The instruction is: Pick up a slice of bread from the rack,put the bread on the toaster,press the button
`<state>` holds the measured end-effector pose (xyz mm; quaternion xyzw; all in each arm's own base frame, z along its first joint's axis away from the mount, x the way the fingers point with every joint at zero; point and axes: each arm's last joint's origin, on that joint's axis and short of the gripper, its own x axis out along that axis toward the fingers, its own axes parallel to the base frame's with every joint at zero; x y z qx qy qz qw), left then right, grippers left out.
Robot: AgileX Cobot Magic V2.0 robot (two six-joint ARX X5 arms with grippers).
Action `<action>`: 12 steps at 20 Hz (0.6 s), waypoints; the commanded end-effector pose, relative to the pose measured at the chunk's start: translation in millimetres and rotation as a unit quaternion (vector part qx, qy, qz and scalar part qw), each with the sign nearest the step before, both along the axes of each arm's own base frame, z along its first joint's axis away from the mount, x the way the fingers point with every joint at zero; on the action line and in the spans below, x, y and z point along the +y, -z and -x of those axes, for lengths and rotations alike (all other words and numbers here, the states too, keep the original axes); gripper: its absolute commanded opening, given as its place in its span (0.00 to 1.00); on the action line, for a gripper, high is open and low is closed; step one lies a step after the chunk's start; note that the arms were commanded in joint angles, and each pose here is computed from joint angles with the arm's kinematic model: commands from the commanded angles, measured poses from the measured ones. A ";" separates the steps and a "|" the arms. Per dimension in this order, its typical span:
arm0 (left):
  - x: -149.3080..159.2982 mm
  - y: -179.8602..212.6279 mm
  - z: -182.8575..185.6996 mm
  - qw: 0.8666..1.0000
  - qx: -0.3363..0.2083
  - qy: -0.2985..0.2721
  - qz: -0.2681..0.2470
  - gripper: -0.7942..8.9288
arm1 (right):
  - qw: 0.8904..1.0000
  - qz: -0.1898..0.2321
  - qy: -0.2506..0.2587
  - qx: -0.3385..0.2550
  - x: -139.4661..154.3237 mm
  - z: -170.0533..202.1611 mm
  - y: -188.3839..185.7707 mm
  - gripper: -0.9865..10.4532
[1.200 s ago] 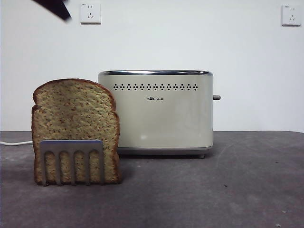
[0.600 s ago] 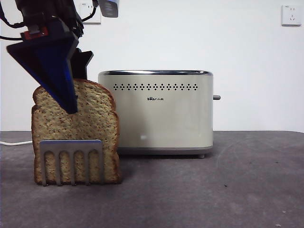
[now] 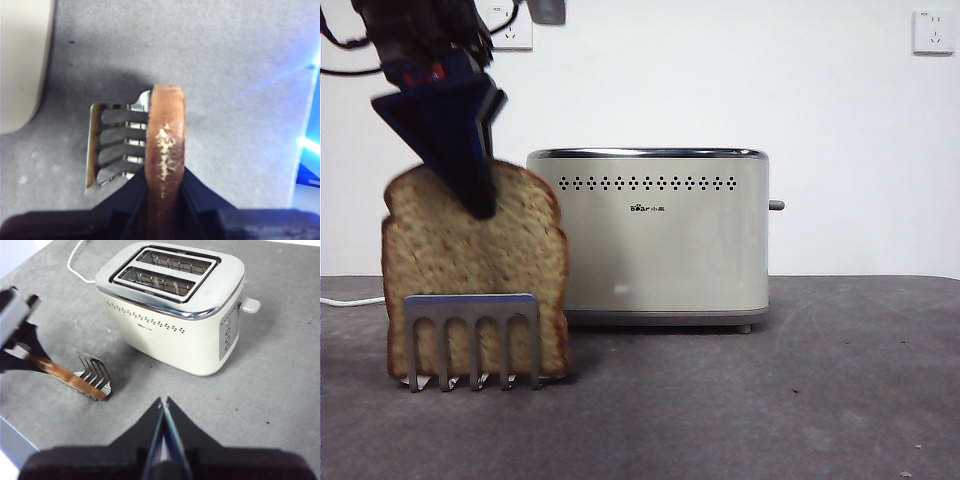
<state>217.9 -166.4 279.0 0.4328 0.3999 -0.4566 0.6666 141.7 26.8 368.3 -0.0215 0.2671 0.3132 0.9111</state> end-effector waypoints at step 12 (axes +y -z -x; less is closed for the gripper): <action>1.6 -174.0 7.7 0.951 -0.275 0.021 0.139 0.07 | 1.000 0.002 -0.004 0.017 1.4 -9.2 4.4 0.08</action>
